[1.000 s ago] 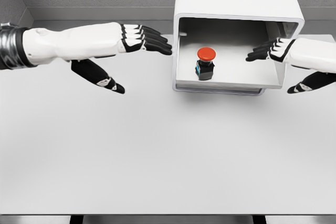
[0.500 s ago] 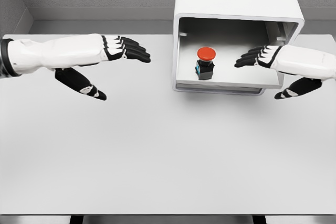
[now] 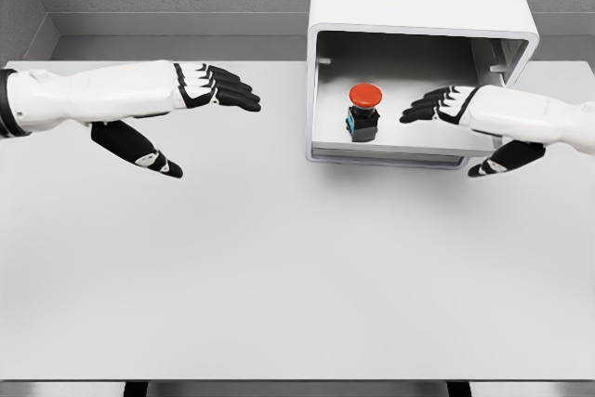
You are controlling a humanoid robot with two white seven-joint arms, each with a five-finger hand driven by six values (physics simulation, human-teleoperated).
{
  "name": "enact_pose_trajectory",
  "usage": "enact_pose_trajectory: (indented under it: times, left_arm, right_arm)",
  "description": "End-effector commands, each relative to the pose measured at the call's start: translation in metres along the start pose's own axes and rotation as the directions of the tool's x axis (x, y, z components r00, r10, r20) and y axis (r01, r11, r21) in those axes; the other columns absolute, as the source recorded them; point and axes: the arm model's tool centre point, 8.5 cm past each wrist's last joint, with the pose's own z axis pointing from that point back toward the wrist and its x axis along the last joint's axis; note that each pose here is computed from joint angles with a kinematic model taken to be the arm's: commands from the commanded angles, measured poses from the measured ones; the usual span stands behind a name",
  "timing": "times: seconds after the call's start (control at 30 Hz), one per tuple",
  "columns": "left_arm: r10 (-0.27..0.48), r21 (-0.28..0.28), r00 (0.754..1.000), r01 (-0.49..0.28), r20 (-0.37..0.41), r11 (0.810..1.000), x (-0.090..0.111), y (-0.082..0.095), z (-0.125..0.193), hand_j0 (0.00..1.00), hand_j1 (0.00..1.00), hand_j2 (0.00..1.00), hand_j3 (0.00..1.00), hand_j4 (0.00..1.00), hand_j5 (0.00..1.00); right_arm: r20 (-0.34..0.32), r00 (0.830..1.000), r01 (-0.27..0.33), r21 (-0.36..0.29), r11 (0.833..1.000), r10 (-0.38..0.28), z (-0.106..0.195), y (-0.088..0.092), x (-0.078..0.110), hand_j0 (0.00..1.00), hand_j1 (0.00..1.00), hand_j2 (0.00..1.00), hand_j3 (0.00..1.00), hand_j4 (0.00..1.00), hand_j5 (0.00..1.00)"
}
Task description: Slide open multi-storey tabletop storage cabinets and put open load switch and slide close multi-storey tabletop storage cabinets
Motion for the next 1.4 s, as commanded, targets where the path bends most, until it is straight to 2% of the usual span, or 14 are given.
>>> enact_pose_trajectory:
  times: [0.0,0.23,0.53,0.97,1.0,1.37]
  left_arm:
    - [0.006,0.005,1.000,-0.006,0.000,1.000,0.000,0.001,0.001,1.00,1.00,1.00,1.00,1.00,1.00]
    - [0.006,0.004,1.000,-0.006,-0.001,1.000,0.000,0.001,0.001,1.00,1.00,1.00,1.00,1.00,1.00]
    - [0.004,0.005,1.000,-0.004,0.000,1.000,0.000,0.001,0.001,1.00,1.00,1.00,1.00,1.00,1.00]
    - [0.004,0.005,1.000,-0.004,0.000,1.000,0.000,0.001,0.001,1.00,1.00,1.00,1.00,1.00,1.00]
    - [0.005,0.006,1.000,-0.005,0.002,1.000,0.000,0.001,0.000,1.00,1.00,1.00,1.00,1.00,1.00]
    - [0.005,0.007,1.000,-0.005,0.004,1.000,0.001,0.002,0.000,1.00,1.00,1.00,1.00,1.00,1.00]
  right_arm:
    - [-0.027,1.000,0.008,-0.004,1.000,-0.009,-0.001,0.003,-0.010,1.00,1.00,1.00,1.00,1.00,1.00]
    - [-0.015,1.000,0.014,-0.003,1.000,-0.014,-0.008,0.007,-0.010,1.00,1.00,1.00,1.00,1.00,1.00]
    - [-0.048,0.999,0.023,-0.009,1.000,-0.023,-0.003,0.006,-0.020,1.00,1.00,1.00,1.00,1.00,1.00]
    - [-0.061,0.997,0.042,-0.037,0.998,-0.044,-0.012,0.005,-0.032,1.00,1.00,1.00,1.00,1.00,1.00]
    - [-0.066,0.997,0.030,-0.031,0.999,-0.032,-0.013,0.006,-0.032,1.00,1.00,1.00,1.00,1.00,1.00]
    - [-0.090,0.995,0.032,-0.065,0.997,-0.038,-0.018,-0.005,-0.046,1.00,1.00,1.00,1.00,1.00,1.00]
